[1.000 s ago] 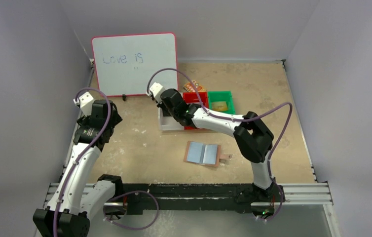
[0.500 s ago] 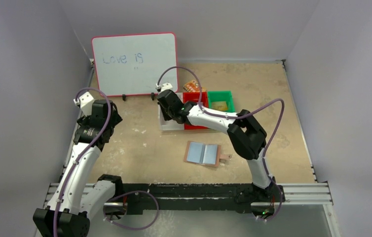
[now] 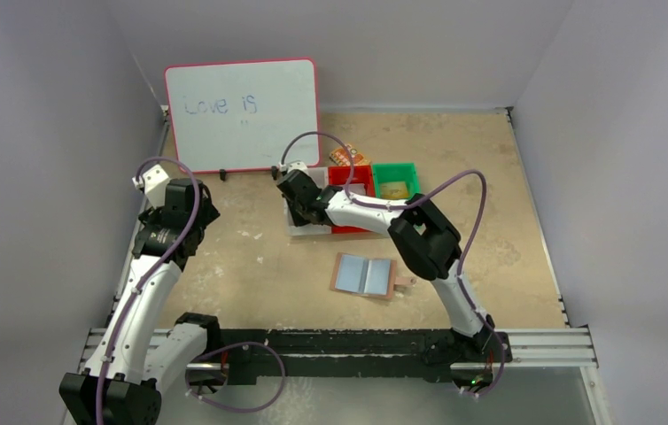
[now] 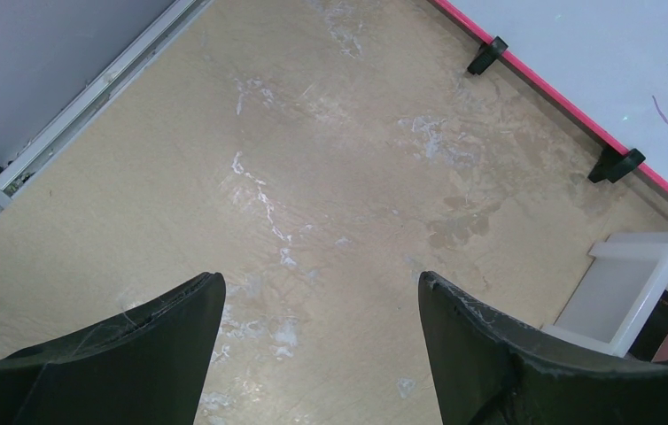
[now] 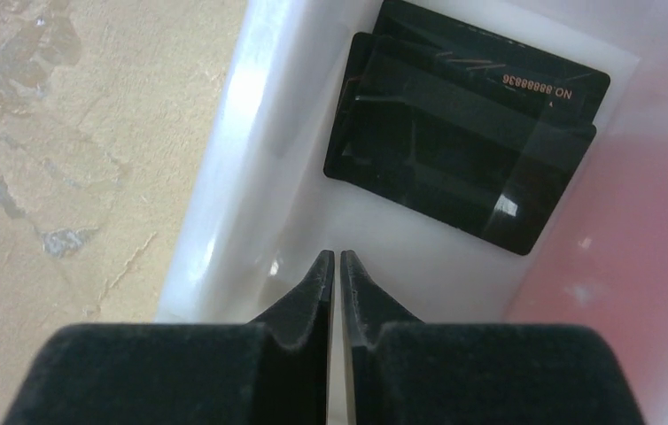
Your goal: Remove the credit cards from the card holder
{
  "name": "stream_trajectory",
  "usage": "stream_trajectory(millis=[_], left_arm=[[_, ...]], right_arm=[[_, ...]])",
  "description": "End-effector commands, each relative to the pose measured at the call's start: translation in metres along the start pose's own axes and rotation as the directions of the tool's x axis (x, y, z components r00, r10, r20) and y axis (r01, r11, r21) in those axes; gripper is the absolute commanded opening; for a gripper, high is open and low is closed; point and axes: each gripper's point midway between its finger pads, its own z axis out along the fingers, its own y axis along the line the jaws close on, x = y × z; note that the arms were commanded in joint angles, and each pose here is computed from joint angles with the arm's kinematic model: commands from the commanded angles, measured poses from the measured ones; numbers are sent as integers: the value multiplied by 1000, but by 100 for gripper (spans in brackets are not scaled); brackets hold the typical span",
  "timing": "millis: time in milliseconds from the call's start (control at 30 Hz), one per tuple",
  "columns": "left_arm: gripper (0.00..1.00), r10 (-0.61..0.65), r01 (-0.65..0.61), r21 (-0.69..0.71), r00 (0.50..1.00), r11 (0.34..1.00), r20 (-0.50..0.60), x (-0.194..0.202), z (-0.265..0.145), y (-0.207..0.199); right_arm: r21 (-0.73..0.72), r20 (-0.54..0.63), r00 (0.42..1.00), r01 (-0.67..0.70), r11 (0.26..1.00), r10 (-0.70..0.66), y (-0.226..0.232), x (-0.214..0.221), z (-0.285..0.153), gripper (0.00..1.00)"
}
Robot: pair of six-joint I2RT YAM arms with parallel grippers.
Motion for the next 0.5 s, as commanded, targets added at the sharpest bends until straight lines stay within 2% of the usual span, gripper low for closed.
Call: stream_trajectory(millis=[0,367,467], left_arm=[[80,6,-6,9,1000,1000,24,-7,1,-2],[80,6,-6,8,1000,1000,21,-6,2,-2],[80,7,-7,14,1000,1000,18,-5,2,-4]], right_arm=[[47,32,999,-19,999,18,-2,-11,9,9],[130,55,997,-63,990,56,-26,-15,24,11],[79,106,992,-82,994,73,-21,-25,31,13]])
